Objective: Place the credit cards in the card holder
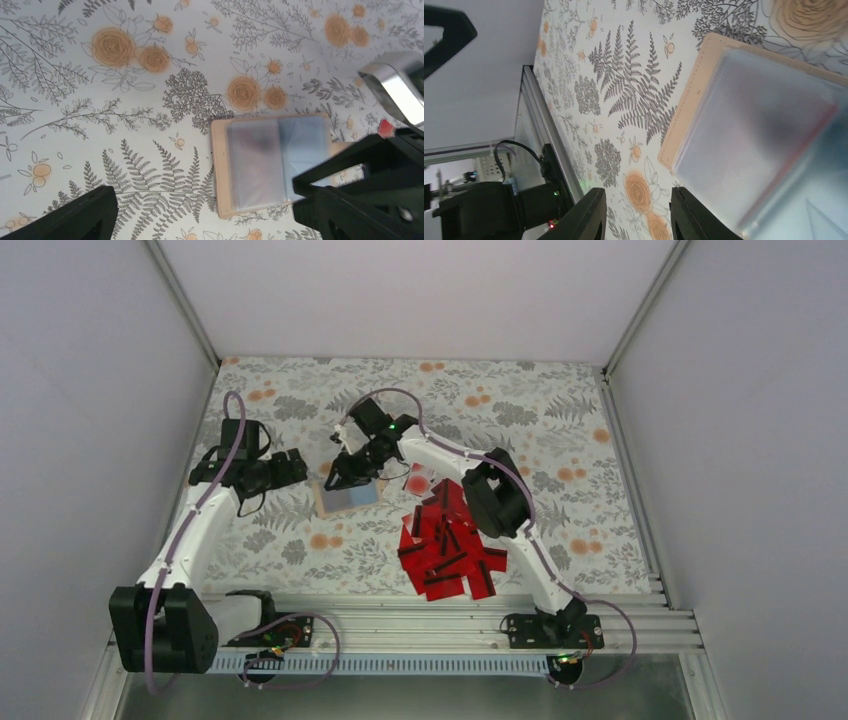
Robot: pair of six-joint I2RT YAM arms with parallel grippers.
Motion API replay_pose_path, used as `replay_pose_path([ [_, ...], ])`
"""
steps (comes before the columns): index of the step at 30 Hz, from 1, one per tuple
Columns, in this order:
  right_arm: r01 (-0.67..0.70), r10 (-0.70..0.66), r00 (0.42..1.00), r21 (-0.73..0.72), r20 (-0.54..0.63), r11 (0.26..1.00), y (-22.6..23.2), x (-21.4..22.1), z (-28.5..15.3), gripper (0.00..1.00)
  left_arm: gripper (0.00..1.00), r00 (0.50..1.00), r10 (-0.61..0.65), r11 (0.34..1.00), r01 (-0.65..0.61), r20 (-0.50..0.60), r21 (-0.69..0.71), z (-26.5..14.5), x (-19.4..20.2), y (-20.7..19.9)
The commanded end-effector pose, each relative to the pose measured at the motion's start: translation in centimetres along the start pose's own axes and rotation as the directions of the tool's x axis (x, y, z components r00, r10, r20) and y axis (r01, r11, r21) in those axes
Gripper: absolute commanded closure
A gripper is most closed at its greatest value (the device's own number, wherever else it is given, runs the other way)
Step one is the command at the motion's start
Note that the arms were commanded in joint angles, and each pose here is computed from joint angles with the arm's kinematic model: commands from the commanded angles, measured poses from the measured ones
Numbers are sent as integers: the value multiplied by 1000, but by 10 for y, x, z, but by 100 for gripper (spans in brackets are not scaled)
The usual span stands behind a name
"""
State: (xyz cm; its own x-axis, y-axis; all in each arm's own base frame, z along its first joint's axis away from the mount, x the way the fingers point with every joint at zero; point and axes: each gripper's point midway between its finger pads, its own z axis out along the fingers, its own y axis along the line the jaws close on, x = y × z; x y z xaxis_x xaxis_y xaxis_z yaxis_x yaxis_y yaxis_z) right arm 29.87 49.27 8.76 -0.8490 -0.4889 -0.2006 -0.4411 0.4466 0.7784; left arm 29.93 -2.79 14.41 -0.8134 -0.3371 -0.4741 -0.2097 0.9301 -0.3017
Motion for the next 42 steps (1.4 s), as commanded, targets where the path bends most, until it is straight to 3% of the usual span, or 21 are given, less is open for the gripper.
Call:
replay_pose_path([
  [1, 112, -120, 989, 96, 84, 989, 30, -6, -55, 67, 0, 997, -41, 999, 41, 71, 3, -8, -20, 0],
  [6, 95, -131, 979, 219, 157, 971, 19, 4, -106, 67, 1, 998, -27, 989, 18, 61, 147, -7, -21, -24],
  [11, 19, -93, 967, 298, 236, 955, 2, 28, -161, 67, 10, 992, 111, 953, -124, 64, 275, -13, -12, -64],
  [20, -248, 113, 923, 344, 368, 906, -64, 96, -230, 66, 22, 941, 337, 805, -300, 21, 511, -8, 38, -156],
  [24, -363, 220, 892, 337, 394, 869, -98, 127, -240, 65, 23, 901, 434, 741, -339, -28, 580, 3, 68, -191],
  [29, -507, 345, 828, 325, 443, 798, -134, 166, -252, 63, 28, 822, 553, 706, -378, -133, 598, 31, 114, -224],
  [35, -637, 449, 739, 301, 503, 710, -164, 205, -266, 61, 28, 755, 639, 646, -421, -149, 637, 45, 145, -277],
  [38, -633, 478, 742, 255, 470, 731, -161, 216, -253, 59, 32, 718, 675, 627, -435, -172, 646, 55, 161, -292],
  [42, -594, 514, 769, 126, 379, 795, -147, 229, -225, 54, 45, 659, 719, 594, -419, -219, 687, 66, 187, -301],
])
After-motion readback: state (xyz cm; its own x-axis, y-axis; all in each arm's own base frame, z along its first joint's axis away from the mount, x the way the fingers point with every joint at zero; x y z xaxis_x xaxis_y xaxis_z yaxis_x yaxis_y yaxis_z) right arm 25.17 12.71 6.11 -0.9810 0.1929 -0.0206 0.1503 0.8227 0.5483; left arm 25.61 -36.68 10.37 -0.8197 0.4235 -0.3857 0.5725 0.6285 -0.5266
